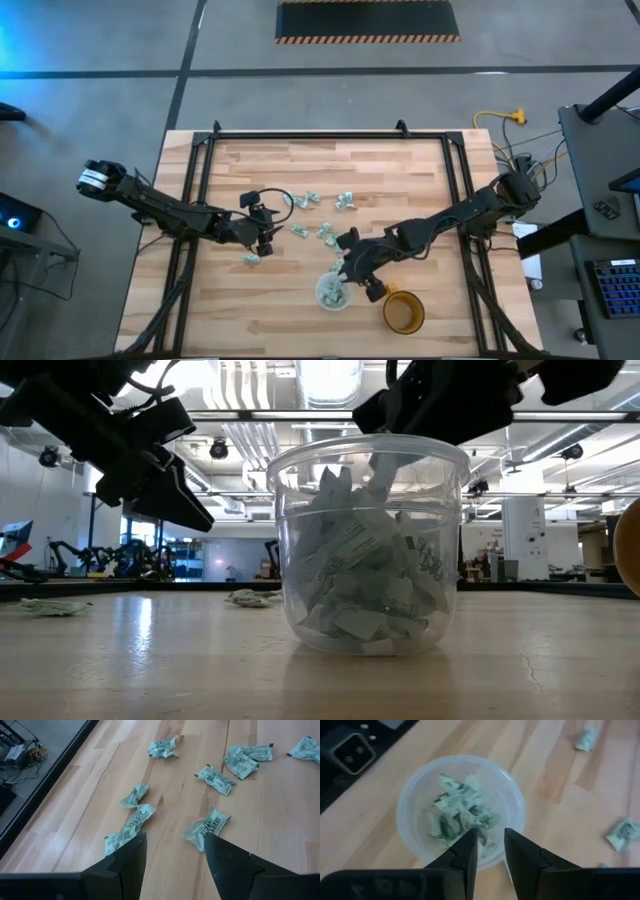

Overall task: Pick and place Stevia / Truvia into bins
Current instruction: Put the stevia packet into the transparent bin

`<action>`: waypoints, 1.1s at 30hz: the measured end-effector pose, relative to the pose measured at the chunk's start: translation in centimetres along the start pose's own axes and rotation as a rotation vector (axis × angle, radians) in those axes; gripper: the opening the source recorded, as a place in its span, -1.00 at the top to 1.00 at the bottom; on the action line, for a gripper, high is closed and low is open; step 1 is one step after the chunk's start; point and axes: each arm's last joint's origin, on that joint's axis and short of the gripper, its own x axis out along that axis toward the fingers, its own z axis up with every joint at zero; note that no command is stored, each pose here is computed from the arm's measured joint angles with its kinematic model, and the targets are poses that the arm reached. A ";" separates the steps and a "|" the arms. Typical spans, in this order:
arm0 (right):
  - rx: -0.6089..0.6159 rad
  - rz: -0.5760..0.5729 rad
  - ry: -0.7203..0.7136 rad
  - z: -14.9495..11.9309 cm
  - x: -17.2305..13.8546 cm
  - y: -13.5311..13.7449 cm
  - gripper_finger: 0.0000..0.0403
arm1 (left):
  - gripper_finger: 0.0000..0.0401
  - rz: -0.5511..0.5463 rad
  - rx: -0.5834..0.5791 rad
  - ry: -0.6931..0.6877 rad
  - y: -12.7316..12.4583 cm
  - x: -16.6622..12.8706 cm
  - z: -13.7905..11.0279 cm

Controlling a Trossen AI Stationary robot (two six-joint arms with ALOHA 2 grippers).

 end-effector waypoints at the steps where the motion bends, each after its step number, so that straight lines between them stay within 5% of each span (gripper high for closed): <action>1: -0.005 0.005 -0.003 0.1 0.0 0.1 0.58 | 0.09 0.000 0.000 0.000 0.0 0.0 0.0; 11: -0.004 0.153 -0.014 0.3 -0.1 1.2 0.65 | 0.09 0.000 0.002 0.003 0.0 0.0 -0.1; 19: 0.013 0.153 -0.006 0.8 -0.5 1.1 0.63 | 0.09 0.001 0.004 0.005 0.0 0.0 -0.2; 22: 0.000 0.038 0.043 1.0 -0.8 0.8 0.61 | 0.09 0.001 0.005 0.007 0.0 0.0 -0.3; 28: 0.061 -0.493 0.291 -0.9 -1.6 -0.7 0.60 | 0.09 -0.093 0.020 0.050 -0.2 0.2 -1.4; 33: 0.102 -0.554 0.370 -2.6 -1.8 -1.7 0.60 | 0.09 -0.138 0.017 0.056 0.1 0.6 -1.8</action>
